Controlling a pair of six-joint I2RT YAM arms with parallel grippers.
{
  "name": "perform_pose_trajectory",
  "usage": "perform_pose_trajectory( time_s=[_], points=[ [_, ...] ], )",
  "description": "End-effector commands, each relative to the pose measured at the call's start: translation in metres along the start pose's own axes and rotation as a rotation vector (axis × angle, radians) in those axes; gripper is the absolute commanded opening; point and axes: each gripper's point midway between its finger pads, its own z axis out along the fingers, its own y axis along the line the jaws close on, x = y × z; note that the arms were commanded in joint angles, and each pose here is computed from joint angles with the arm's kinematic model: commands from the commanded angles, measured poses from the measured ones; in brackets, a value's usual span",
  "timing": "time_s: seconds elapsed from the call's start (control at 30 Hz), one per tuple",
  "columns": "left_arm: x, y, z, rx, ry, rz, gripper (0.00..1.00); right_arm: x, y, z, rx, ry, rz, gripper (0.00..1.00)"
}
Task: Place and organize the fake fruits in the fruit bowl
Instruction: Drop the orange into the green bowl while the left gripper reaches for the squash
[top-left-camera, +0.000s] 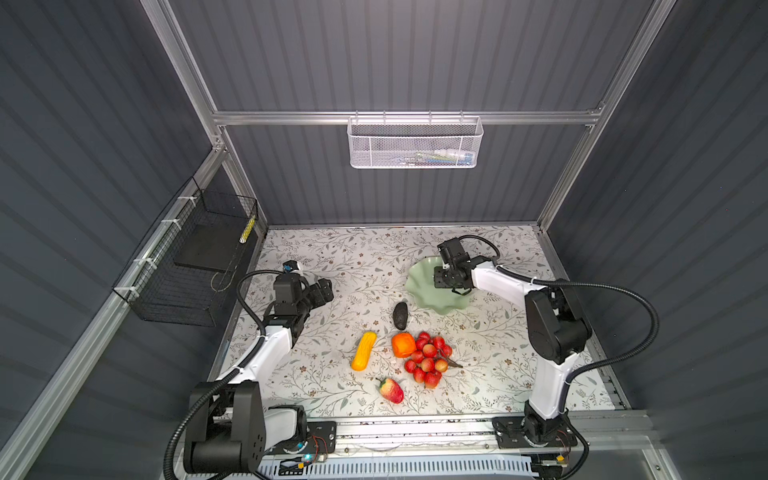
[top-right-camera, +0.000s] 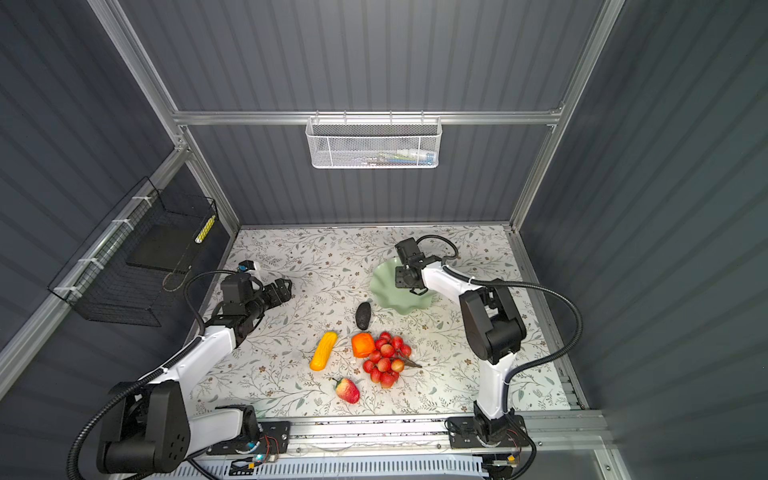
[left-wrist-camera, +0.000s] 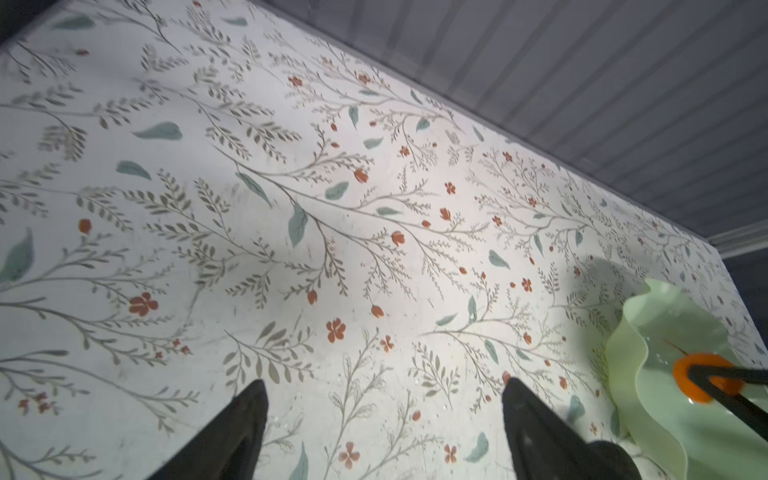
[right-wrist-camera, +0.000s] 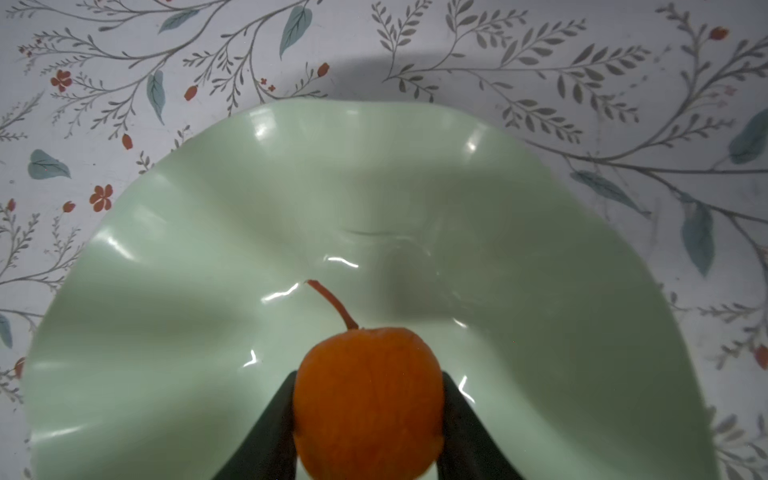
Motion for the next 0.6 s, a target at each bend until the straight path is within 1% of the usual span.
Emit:
perform_pose_trajectory(
  time_s=[0.0,0.13,0.27,0.33,0.47,0.57],
  points=[
    [0.032,-0.018,-0.001,0.067,0.152,-0.022,0.87,-0.009,0.007,0.010,-0.013,-0.004,-0.018,0.41],
    [0.056,-0.038,-0.004,0.057,0.213,0.047,0.87,-0.007,0.007,0.025,-0.008,0.017,-0.003,0.45],
    [0.079,-0.047,-0.007,0.069,0.279,0.048,0.86,-0.004,0.007,0.031,-0.011,0.031,0.012,0.54],
    [0.088,-0.048,-0.011,0.073,0.302,0.049,0.85,-0.005,0.008,0.031,-0.017,0.029,0.021,0.61],
    [0.104,-0.054,-0.018,0.108,0.359,0.066,0.83,-0.018,0.009,0.021,-0.032,-0.003,0.039,0.70],
    [0.118,-0.062,-0.024,0.125,0.412,0.100,0.81,-0.038,0.008,-0.003,-0.057,-0.061,0.060,0.77]
  ],
)
